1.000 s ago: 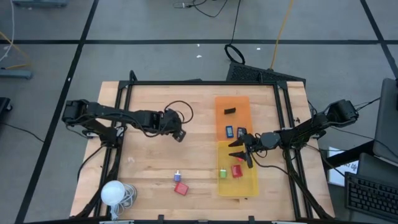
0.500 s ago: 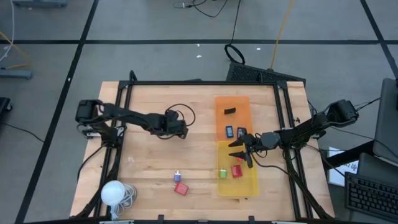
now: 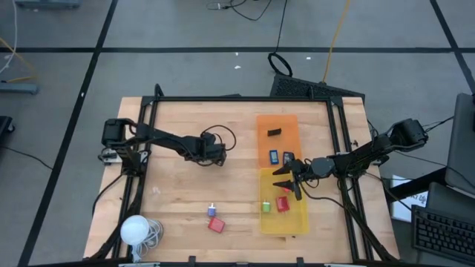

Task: Pick & Place Office items
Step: Put the blue charger adapter into the yellow bin

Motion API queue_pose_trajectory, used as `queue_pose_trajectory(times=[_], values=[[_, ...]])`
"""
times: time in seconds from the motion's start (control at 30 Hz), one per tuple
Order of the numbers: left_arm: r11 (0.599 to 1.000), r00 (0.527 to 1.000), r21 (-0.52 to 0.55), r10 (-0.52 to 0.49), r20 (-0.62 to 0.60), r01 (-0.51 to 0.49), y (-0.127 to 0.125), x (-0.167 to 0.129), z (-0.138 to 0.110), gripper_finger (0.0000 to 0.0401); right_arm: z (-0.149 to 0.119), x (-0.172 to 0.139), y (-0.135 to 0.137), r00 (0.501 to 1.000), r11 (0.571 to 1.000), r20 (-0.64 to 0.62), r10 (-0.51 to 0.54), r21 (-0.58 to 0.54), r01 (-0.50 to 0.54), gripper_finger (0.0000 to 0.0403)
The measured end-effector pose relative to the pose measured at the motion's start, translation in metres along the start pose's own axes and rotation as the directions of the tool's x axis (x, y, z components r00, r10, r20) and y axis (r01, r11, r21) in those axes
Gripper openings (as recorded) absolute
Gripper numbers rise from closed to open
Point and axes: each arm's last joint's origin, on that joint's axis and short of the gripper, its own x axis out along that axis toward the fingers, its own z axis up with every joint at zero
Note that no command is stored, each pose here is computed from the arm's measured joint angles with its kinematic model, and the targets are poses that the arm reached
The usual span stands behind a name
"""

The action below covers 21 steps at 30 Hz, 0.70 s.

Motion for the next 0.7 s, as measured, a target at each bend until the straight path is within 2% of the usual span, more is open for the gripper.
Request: queue_pose_trajectory(times=[0.17, 0.37, 0.57, 0.7], values=[[0.999, 0.999, -0.044, 0.027, 0.026, -0.025, 0.002, 0.0004, 0.0009, 0.031, -0.0002, 0.0, -0.0001, 1.0, 1.0, -0.001, -0.001, 0.0, 0.001, 0.0196], [0.999, 0.999, -0.035, 0.041, 0.02, -0.04, 0.0021, 0.0004, -0.0021, 0.031, -0.0003, 0.0, -0.0001, 1.0, 1.0, -0.003, -0.002, -0.001, 0.002, 0.0196], [0.996, 0.999, 0.091, 0.01, 0.046, -0.014, -0.0033, -0.0016, -0.0041, 0.031, -0.0003, 0.0, -0.0002, 1.0, 1.0, -0.003, -0.002, -0.001, 0.002, 0.0196], [0.999, 1.0, 0.032, 0.007, 0.025, -0.008, -0.003, -0.0019, -0.0056, 0.031, -0.0003, 0.0, -0.0003, 1.0, 1.0, -0.003, -0.003, -0.001, 0.003, 0.0196]])
